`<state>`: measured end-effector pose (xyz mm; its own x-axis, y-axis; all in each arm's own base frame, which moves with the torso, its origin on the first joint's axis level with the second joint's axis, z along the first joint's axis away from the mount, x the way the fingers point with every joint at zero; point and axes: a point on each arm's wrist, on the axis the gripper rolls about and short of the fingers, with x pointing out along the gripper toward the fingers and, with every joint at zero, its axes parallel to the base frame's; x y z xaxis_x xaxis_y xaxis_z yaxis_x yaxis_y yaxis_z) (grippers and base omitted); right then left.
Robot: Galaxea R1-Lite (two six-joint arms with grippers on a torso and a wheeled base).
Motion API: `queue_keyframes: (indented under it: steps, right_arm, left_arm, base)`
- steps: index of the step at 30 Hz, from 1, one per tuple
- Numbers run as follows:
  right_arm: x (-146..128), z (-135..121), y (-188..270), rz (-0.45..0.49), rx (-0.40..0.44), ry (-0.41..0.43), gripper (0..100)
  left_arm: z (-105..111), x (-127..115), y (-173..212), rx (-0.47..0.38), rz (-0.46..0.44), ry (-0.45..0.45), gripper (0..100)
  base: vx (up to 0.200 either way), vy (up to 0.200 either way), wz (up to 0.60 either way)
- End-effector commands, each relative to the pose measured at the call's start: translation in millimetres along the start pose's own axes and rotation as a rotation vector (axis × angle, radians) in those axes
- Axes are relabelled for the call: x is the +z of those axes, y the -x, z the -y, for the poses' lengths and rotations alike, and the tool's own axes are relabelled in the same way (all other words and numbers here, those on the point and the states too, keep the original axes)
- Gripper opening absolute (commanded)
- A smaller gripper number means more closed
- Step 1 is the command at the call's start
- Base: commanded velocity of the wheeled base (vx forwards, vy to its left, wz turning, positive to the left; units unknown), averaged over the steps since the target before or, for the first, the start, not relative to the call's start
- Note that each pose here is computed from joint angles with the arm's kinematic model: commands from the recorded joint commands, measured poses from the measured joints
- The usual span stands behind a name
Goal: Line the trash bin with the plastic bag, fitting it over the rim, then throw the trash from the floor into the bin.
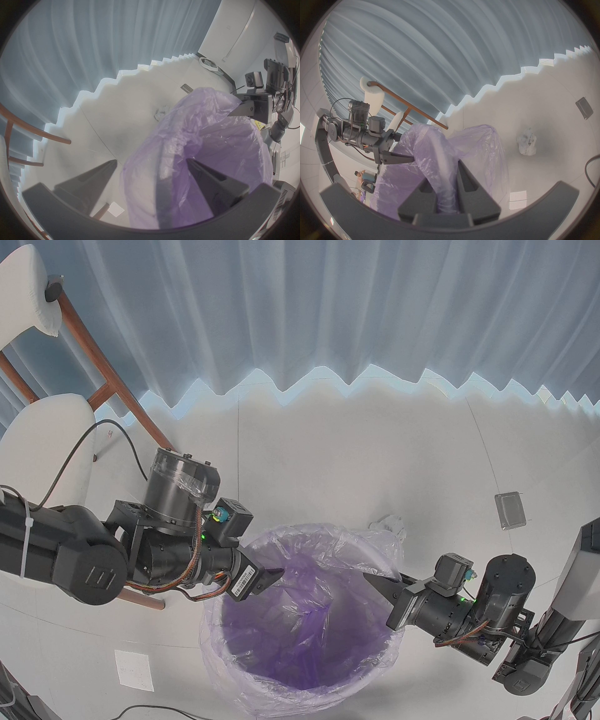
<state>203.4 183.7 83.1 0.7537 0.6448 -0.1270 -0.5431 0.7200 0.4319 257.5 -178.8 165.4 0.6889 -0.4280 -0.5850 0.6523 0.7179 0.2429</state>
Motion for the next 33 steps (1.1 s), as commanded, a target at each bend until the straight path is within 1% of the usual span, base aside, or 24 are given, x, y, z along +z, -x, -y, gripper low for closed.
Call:
queue_keyframes:
  steps: [1, 11, 12, 17, 22, 24, 26, 28, 29, 30, 31, 32, 33]
  right_arm:
    - [-1.5, 0.0, -0.3, 0.0, 0.003, 0.0, 0]
    - [-1.1, 0.3, 0.7, 0.004, 0.003, 0.011, 0]
    - [-3.4, 1.4, 1.5, -0.008, -0.001, 0.02, 100]
    - [-3.1, -0.4, 4.5, -0.006, 0.006, 0.018, 100]
    - [1.8, -4.5, 29.1, -0.009, 0.02, 0.024, 100]
    - [7.0, -4.6, 36.1, 0.009, 0.02, 0.021, 100]
    - [18.3, -5.9, 44.1, 0.058, 0.027, 0.01, 100]
    - [31.8, -3.9, 52.6, 0.118, 0.024, 0.002, 100]
    - [41.4, -2.6, 60.6, 0.157, 0.032, -0.007, 100]
    - [48.2, -0.5, 67.5, 0.183, 0.039, -0.02, 100]
    - [50.1, 0.4, 69.3, 0.189, 0.04, -0.024, 100]
    - [57.7, 6.1, 79.1, 0.211, 0.046, -0.047, 100]
    - [59.3, 10.4, 84.0, 0.209, 0.043, -0.065, 100]
  left_arm:
    - [2.0, -3.9, -6.3, -0.006, -0.019, -0.003, 0]
    - [1.3, -1.6, -5.0, -0.004, -0.009, -0.002, 0]
    - [1.3, -1.6, -5.0, -0.004, -0.009, -0.001, 0]
    - [1.5, -2.4, -4.3, -0.002, -0.011, 0.004, 0]
    - [-1.3, -3.1, -3.5, 0.022, -0.016, 0.025, 0]
    - [-2.3, -3.3, -1.7, 0.025, -0.014, 0.033, 0]
    - [-7.5, -4.6, 2.2, 0.04, -0.012, 0.048, 0]
    - [-14.1, -5.6, 5.4, 0.056, -0.007, 0.073, 0]
    - [-21.3, -5.8, 8.9, 0.071, 0.002, 0.104, 0]
    - [-27.0, -6.1, 12.0, 0.083, 0.011, 0.128, 0]
    - [-28.9, -6.1, 13.0, 0.087, 0.014, 0.136, 0]
    - [-39.4, -7.5, 17.0, 0.097, 0.031, 0.19, 0]
    - [-45.6, -9.3, 19.8, 0.084, 0.044, 0.23, 0]
  base:
    - [0.0, 0.0, 0.0]
    - [0.0, 0.0, 0.0]
    - [0.0, 0.0, 0.0]
    - [0.0, 0.0, 0.0]
    - [0.0, 0.0, 0.0]
    - [0.0, 0.0, 0.0]
    - [0.0, 0.0, 0.0]
    - [0.0, 0.0, 0.0]
    - [0.0, 0.0, 0.0]
    - [0.0, 0.0, 0.0]
    - [0.0, 0.0, 0.0]
    - [0.0, 0.0, 0.0]
    - [0.0, 0.0, 0.0]
